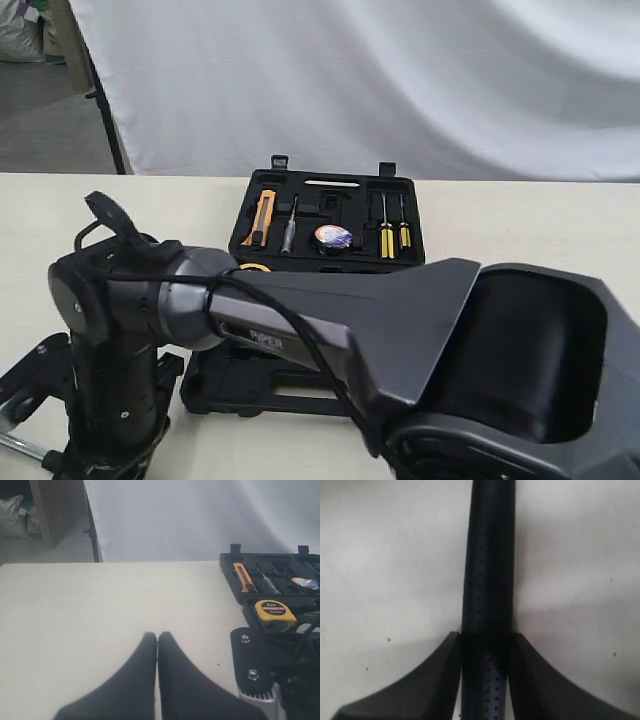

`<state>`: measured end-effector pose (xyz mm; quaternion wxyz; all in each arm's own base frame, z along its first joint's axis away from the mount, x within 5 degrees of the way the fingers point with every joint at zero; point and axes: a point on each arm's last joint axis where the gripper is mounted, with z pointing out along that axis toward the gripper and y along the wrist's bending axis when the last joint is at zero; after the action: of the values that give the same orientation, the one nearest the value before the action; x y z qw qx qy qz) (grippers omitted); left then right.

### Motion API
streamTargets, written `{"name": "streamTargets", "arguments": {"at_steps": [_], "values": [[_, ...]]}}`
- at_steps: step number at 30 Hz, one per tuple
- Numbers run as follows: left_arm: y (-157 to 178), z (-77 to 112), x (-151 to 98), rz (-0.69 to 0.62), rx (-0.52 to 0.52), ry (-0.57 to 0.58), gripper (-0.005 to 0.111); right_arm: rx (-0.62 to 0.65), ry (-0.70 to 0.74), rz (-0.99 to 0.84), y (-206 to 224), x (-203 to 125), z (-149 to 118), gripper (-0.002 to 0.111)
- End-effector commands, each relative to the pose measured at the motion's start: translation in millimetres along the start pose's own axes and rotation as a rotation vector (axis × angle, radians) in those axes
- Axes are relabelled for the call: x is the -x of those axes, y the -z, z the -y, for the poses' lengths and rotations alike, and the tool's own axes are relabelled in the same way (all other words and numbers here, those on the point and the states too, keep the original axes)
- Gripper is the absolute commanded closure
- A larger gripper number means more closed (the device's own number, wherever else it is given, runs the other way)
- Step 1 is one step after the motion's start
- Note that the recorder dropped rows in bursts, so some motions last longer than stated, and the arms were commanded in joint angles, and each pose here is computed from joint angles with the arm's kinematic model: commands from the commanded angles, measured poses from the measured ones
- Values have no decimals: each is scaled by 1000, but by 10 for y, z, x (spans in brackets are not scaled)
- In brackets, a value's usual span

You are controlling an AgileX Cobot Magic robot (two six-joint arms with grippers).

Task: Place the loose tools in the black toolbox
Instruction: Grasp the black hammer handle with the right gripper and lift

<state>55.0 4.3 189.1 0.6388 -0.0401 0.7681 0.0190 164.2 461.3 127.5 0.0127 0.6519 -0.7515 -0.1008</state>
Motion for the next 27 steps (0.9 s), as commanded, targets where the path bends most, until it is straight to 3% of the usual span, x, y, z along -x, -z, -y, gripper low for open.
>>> {"name": "streamTargets", "arguments": {"at_steps": [1,7,14,27], "values": [[1,5,-3,2,-7,7,106,-3,-12,-93,38,-195,-4,109],[1,5,-3,2,-7,7,106,12,-1,-180,107,-536,-91,109],[1,5,-3,2,-7,7,106,-90,11,-316,133,-955,-69,109],[1,5,-3,2,-7,7,106,-103,-52,-305,97,-970,-64,108]]}}
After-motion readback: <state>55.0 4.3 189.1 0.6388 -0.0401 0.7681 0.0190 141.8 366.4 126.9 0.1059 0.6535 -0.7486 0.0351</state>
